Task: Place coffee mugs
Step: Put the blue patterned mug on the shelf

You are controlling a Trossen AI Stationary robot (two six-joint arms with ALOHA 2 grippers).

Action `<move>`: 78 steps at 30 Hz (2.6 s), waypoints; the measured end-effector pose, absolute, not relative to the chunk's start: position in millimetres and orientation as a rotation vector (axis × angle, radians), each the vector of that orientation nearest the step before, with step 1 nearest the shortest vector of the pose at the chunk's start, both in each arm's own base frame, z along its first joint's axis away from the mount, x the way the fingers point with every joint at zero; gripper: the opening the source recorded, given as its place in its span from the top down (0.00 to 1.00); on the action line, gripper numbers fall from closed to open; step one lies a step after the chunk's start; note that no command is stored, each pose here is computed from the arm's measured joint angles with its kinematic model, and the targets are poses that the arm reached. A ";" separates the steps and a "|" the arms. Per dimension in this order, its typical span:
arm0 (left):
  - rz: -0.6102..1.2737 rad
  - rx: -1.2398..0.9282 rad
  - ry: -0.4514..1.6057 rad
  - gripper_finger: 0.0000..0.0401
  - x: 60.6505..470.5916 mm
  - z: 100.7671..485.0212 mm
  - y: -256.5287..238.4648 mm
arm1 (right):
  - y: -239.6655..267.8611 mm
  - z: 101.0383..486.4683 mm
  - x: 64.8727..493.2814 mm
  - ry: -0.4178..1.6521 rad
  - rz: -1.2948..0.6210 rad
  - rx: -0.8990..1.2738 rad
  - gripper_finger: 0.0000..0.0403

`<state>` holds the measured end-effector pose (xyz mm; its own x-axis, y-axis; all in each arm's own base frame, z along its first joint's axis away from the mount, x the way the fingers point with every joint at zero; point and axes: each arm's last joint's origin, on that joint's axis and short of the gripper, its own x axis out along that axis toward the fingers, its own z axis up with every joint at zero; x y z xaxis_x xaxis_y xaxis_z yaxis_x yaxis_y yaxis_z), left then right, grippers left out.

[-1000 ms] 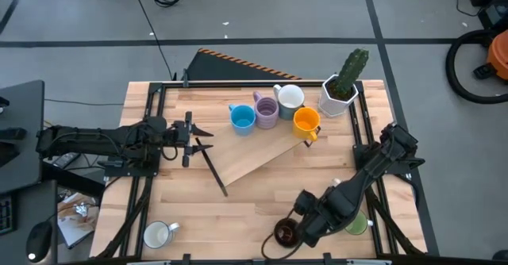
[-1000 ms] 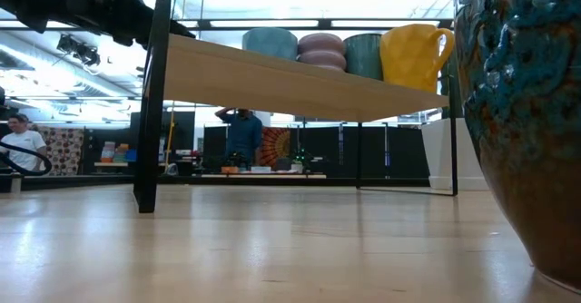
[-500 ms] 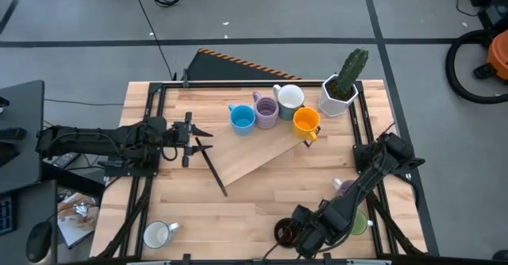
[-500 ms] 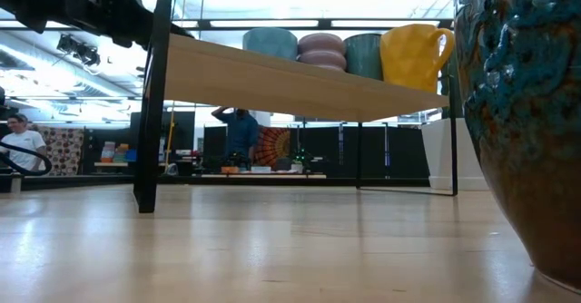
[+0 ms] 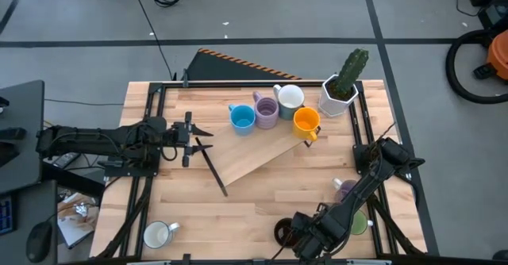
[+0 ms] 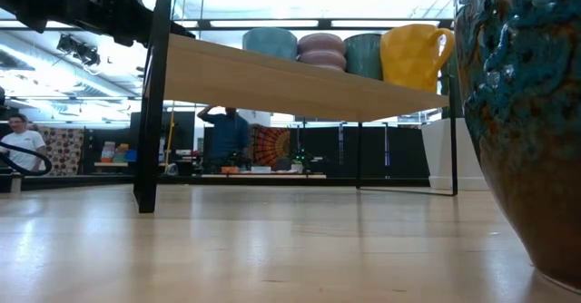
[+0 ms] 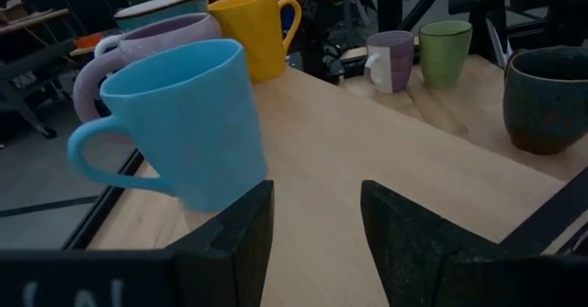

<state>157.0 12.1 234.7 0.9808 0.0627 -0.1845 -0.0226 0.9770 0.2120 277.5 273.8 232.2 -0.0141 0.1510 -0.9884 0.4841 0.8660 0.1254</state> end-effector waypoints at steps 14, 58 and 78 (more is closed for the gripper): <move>0.044 0.212 0.187 0.57 157.1 235.1 12.1 | 277.8 201.9 289.8 1.552 -0.257 0.344 0.48; 0.041 0.212 0.213 0.57 156.6 232.7 12.1 | 207.5 225.6 329.6 1.466 -0.470 0.532 0.88; 0.042 0.191 0.226 0.57 156.4 231.4 12.0 | 208.1 266.4 299.7 1.237 -0.594 0.480 0.88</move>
